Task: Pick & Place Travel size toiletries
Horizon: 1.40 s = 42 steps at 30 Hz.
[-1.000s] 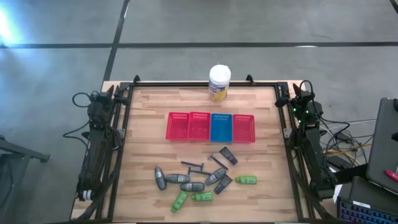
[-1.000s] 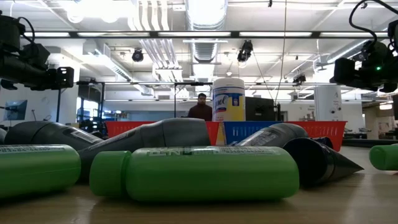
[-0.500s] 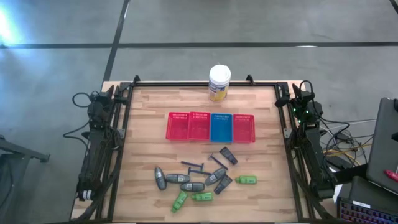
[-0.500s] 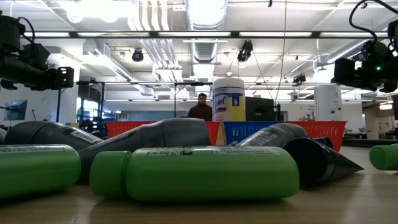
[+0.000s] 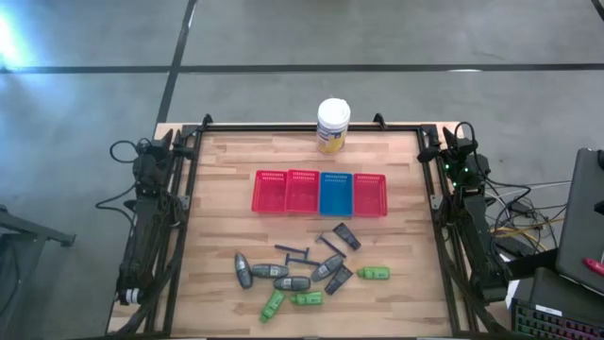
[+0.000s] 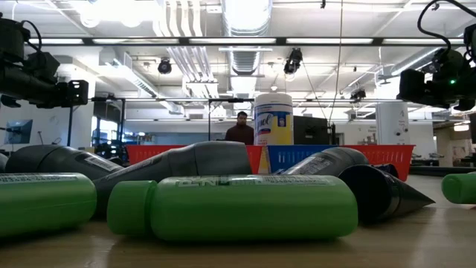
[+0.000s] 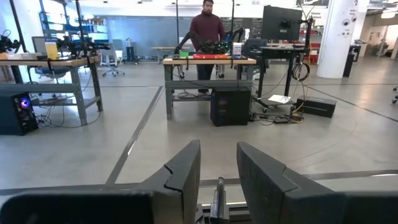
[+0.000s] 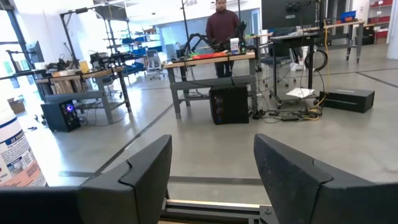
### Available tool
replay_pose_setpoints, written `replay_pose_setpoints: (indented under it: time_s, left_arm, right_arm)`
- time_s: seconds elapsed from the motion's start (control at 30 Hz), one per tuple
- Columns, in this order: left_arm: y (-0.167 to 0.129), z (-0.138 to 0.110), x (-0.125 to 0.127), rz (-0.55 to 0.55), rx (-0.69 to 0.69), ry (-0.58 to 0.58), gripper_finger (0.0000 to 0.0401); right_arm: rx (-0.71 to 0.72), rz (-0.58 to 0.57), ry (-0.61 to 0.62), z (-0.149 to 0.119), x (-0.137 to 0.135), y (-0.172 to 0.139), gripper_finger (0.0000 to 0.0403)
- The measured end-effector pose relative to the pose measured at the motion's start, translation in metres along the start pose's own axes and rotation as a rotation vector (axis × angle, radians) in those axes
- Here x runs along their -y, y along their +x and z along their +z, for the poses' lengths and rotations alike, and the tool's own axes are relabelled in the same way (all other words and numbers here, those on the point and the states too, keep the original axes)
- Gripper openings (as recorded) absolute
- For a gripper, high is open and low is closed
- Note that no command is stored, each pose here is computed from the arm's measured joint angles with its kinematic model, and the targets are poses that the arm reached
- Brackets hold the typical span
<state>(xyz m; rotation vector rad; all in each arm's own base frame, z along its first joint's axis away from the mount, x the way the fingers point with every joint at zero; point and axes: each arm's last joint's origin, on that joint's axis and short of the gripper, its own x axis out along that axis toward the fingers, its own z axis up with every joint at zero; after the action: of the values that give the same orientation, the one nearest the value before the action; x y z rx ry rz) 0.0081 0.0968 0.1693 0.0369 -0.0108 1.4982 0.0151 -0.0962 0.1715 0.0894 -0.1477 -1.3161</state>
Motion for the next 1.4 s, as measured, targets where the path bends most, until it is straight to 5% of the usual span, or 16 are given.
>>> replay_pose_setpoints:
  time_s: [1.4]
  left_arm:
    - [0.0,0.0,0.0,0.0,0.0,0.0,0.011]
  right_arm:
    - [0.0,0.0,0.0,0.0001,0.0,0.0,0.0337]
